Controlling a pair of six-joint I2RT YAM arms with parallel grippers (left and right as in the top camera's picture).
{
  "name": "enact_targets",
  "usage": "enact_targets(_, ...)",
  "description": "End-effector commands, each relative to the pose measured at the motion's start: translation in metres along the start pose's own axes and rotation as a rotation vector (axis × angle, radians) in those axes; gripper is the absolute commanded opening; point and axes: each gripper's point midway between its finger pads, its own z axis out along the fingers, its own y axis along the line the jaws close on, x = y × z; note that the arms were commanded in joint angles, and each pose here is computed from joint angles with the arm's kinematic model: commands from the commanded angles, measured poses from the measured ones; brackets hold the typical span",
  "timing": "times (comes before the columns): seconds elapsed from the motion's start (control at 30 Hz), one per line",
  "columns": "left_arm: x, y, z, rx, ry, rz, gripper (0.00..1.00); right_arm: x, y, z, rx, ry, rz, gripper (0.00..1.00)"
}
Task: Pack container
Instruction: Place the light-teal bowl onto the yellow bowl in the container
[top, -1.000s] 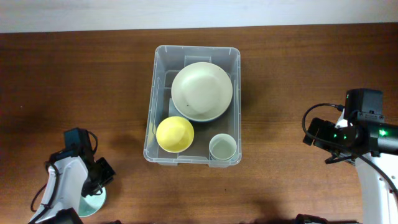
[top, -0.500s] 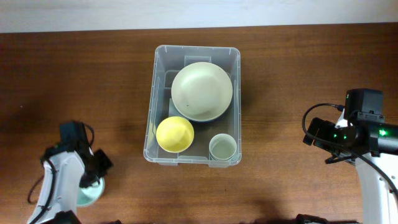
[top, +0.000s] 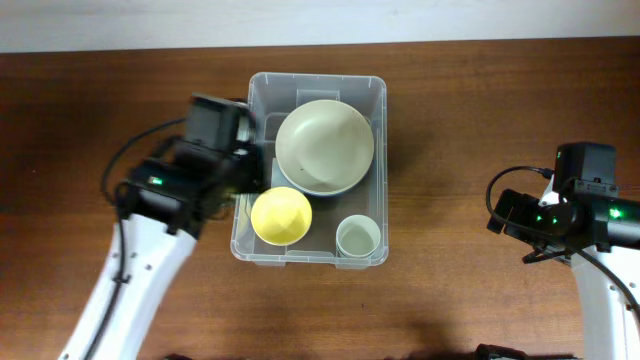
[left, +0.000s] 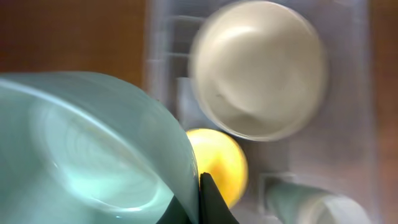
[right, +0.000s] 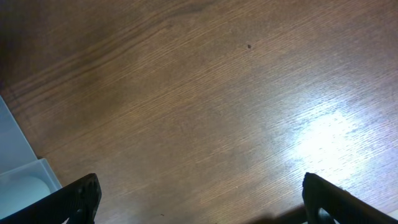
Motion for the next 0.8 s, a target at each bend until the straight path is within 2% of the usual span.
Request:
enact_targets(0.0, 0.017, -0.041, 0.010, 0.019, 0.032, 0.150, 0.01, 0.000, -0.001, -0.001, -0.003, -0.008, 0.001, 0.99)
enact_targets(0.27, 0.067, -0.060, 0.081, -0.020, 0.290, 0.230, 0.00, 0.000, -0.001, -0.001, -0.003, -0.007, 0.001, 0.99)
enact_targets(0.47, 0.090, -0.054, 0.107, -0.065, 0.404, 0.243, 0.01, 0.000, -0.001, -0.001, -0.002, -0.006, 0.001, 0.99)
enact_targets(0.5, 0.090, -0.053, 0.106, -0.065, 0.407, 0.243, 0.03, 0.000, -0.001, -0.001, -0.002, -0.006, 0.001, 0.99)
enact_targets(0.53, 0.091, -0.053, 0.106, -0.067, 0.411, 0.247, 0.13, 0.000, -0.001, -0.001, -0.002, -0.006, 0.001, 0.99)
enact_targets(0.57, 0.091, -0.053, 0.106, -0.067, 0.411, 0.248, 0.31, 0.000, -0.001, -0.001, -0.003, -0.006, 0.001, 0.99)
enact_targets(0.6, 0.091, -0.052, 0.104, -0.068, 0.411, 0.247, 0.36, 0.000, -0.001, -0.001, -0.003, -0.007, 0.001, 0.99)
enact_targets(0.7, 0.081, -0.045, 0.094, -0.084, 0.384, 0.232, 0.37, 0.000, -0.001, -0.001, -0.003, -0.007, 0.001, 0.99)
enact_targets(0.77, 0.056, -0.027, 0.074, -0.121, 0.310, 0.193, 0.38, 0.000, -0.001, -0.001, -0.003, -0.007, 0.001, 0.99)
